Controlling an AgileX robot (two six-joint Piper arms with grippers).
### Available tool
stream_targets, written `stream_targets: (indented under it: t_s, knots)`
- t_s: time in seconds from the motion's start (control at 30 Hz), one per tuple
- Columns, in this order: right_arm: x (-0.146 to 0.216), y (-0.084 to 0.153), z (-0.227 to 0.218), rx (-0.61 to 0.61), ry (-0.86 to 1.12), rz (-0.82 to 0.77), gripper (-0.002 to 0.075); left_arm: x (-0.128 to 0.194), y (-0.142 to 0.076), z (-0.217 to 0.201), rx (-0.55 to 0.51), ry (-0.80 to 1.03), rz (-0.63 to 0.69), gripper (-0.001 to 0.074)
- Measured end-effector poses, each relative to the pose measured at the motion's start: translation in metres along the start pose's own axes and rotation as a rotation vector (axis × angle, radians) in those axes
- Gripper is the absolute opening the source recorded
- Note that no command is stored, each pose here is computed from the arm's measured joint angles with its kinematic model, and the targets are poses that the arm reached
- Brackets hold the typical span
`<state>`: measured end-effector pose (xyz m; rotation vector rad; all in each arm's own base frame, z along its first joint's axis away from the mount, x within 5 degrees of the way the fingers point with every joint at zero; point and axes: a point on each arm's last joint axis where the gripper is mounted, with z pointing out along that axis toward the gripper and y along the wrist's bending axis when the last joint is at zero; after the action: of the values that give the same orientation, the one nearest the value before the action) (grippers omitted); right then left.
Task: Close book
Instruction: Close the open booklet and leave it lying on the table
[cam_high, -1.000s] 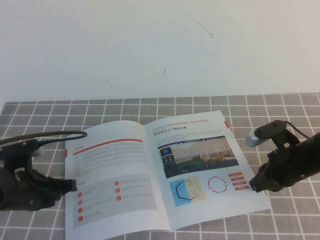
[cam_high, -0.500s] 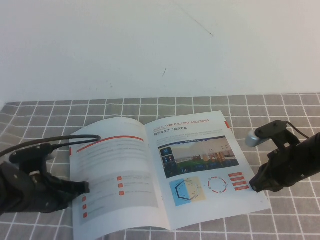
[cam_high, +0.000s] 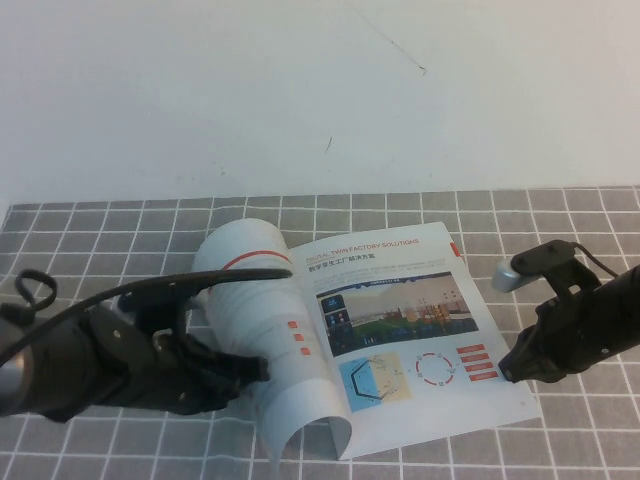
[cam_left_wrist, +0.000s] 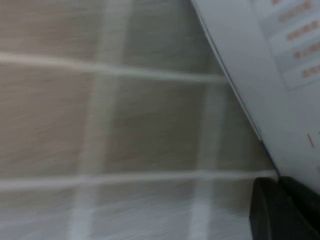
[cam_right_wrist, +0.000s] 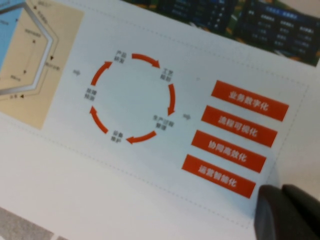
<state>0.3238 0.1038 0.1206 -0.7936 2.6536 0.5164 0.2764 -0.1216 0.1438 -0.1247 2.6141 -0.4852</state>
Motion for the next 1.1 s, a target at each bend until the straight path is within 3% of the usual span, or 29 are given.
stream_targets:
  t_s: [0.23,0.53,0.73,0.87,0.97,1.1]
  knots:
    - [-0.001,0.001,0.002,-0.017,-0.01,0.036,-0.0003,-0.028,-0.056,-0.009,0.147,-0.053,0.126,-0.0004]
    - [-0.002,0.001,0.0,-0.014,-0.021,0.042,-0.0003,-0.053,-0.095,-0.037,0.274,-0.101,0.243,-0.0004]
    - [-0.008,0.001,-0.035,0.094,-0.06,-0.042,-0.0003,-0.064,-0.105,-0.093,0.306,-0.243,0.384,-0.0004]
    - [-0.007,-0.006,-0.078,0.19,-0.102,-0.009,-0.0003,-0.064,-0.104,-0.14,0.28,-0.346,0.539,-0.0004]
    - [-0.004,-0.005,-0.116,0.24,-0.155,0.01,-0.0003,-0.06,-0.099,-0.176,0.227,-0.403,0.618,-0.0004]
    - [-0.001,0.014,-0.168,0.302,-0.255,-0.042,-0.0003,-0.053,-0.08,-0.216,0.072,-0.439,0.626,-0.0004]
